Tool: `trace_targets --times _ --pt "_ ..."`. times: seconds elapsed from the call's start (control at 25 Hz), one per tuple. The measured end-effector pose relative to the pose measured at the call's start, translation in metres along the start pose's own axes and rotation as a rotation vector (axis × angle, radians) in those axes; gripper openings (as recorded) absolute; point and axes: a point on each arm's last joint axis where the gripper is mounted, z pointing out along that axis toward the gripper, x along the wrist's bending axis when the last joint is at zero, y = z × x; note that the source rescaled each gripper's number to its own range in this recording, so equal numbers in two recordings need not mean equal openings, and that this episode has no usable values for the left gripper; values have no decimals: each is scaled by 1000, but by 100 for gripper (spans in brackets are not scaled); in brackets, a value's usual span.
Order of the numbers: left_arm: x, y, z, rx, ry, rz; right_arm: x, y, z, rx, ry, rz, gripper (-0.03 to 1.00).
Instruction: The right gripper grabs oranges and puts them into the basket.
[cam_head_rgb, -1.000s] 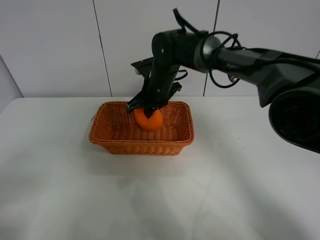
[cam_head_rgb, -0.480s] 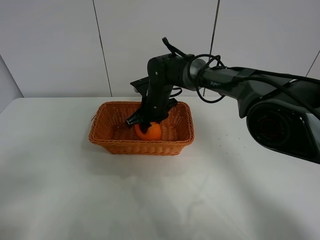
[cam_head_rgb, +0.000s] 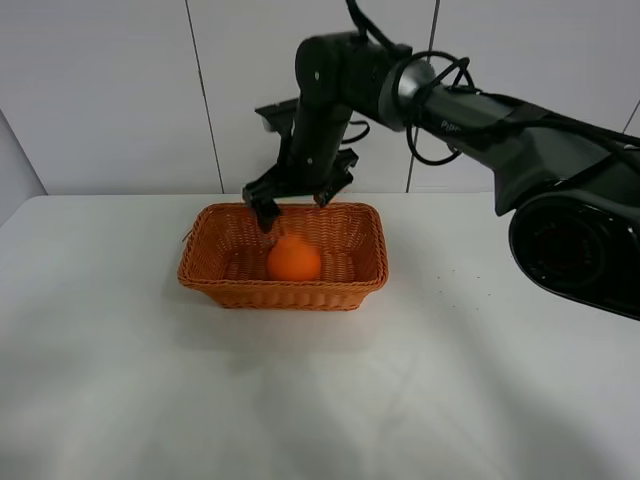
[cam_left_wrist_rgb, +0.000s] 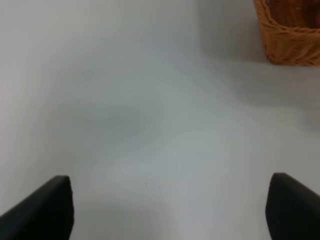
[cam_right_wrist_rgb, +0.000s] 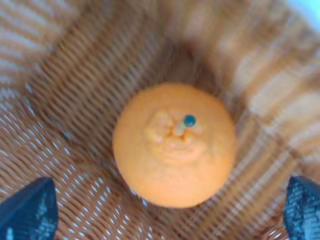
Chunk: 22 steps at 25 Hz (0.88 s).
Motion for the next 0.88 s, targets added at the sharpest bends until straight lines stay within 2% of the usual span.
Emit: trace_targets --times 0.2,0.28,0.36,0.44,0.6,0.8,0.88 --pt "0 0 0 0 0 0 0 14 -46 -122 -29 -1 100" --pt "0 0 0 0 0 0 -9 14 -54 -131 -48 7 100" --pt "0 0 0 0 0 0 -28 14 -55 -130 -66 41 100" --pt "0 0 0 0 0 0 -54 12 -54 -122 -88 85 100" --pt "0 0 0 0 0 0 -121 1 -58 -111 -146 191 100" --pt "0 0 0 0 0 0 -211 -26 -75 -114 -232 356 100" --pt "0 0 0 0 0 0 -238 -38 -81 -115 -259 410 100"
